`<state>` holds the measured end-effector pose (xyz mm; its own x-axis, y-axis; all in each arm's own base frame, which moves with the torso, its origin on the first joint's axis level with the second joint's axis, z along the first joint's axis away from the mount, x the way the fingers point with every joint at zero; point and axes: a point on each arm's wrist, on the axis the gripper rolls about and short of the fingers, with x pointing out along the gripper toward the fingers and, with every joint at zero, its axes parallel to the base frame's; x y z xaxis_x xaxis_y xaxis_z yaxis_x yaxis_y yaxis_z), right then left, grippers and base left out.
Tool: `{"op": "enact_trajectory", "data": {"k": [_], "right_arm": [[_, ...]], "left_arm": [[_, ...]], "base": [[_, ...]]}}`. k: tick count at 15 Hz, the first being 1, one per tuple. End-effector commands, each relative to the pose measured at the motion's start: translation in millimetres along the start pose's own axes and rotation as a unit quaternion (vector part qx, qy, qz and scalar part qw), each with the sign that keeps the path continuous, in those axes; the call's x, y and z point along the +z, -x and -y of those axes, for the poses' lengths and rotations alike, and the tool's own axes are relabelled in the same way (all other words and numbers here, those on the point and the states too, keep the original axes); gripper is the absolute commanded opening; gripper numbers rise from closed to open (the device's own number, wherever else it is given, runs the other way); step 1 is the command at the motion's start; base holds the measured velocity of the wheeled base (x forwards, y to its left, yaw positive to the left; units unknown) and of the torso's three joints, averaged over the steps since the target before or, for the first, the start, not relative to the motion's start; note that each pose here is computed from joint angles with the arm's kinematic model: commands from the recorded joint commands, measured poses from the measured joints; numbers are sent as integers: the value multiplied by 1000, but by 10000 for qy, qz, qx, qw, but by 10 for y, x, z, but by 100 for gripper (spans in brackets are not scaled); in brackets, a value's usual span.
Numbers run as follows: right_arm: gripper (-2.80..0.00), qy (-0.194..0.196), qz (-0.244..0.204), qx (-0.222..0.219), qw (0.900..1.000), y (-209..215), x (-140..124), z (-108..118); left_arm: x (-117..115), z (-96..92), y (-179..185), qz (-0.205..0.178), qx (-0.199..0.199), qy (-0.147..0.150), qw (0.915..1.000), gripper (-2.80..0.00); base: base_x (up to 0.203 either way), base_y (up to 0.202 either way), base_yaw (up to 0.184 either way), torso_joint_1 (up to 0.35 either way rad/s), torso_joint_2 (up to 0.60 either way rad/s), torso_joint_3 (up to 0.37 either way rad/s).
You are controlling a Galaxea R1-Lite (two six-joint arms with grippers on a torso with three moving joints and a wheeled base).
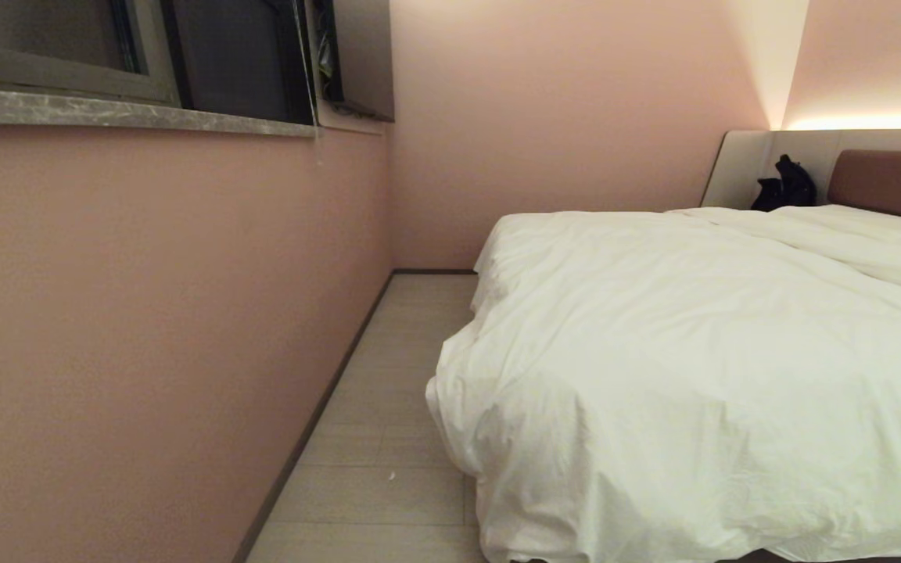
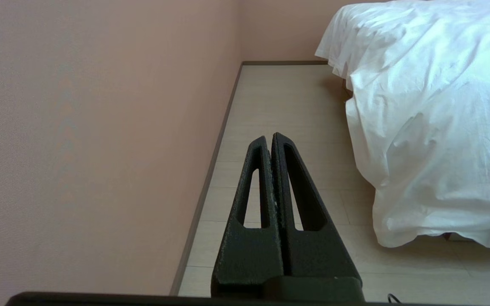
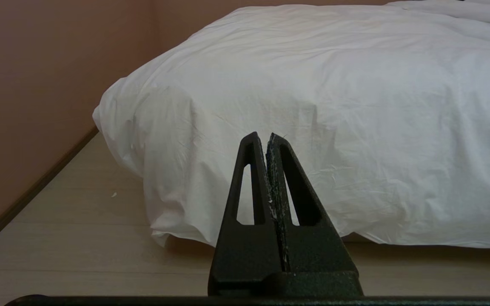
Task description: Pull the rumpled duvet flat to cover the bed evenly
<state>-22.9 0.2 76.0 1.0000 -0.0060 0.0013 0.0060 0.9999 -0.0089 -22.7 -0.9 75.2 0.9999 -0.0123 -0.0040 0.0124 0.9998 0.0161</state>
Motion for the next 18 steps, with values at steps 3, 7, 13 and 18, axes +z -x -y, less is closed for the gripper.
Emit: {"op": "enact_trajectory", "data": {"k": [3, 7, 13, 18], "right_arm": [[-280, 1, 1, -1, 10000, 0, -1, 0], [-280, 1, 1, -1, 10000, 0, -1, 0], [-280, 6, 9, -1, 10000, 1, 3, 0], [-280, -6, 1, -9, 10000, 0, -1, 0]], "left_arm": [[0, 0, -1, -3, 0, 4, 10000, -280], [0, 0, -1, -3, 0, 4, 10000, -280], [0, 0, -1, -3, 0, 4, 10000, -280], [0, 0, -1, -3, 0, 4, 10000, -280]], "base": [[0, 0, 0, 0, 0, 0], [0, 0, 0, 0, 0, 0], [0, 0, 0, 0, 0, 0], [0, 0, 0, 0, 0, 0]]}}
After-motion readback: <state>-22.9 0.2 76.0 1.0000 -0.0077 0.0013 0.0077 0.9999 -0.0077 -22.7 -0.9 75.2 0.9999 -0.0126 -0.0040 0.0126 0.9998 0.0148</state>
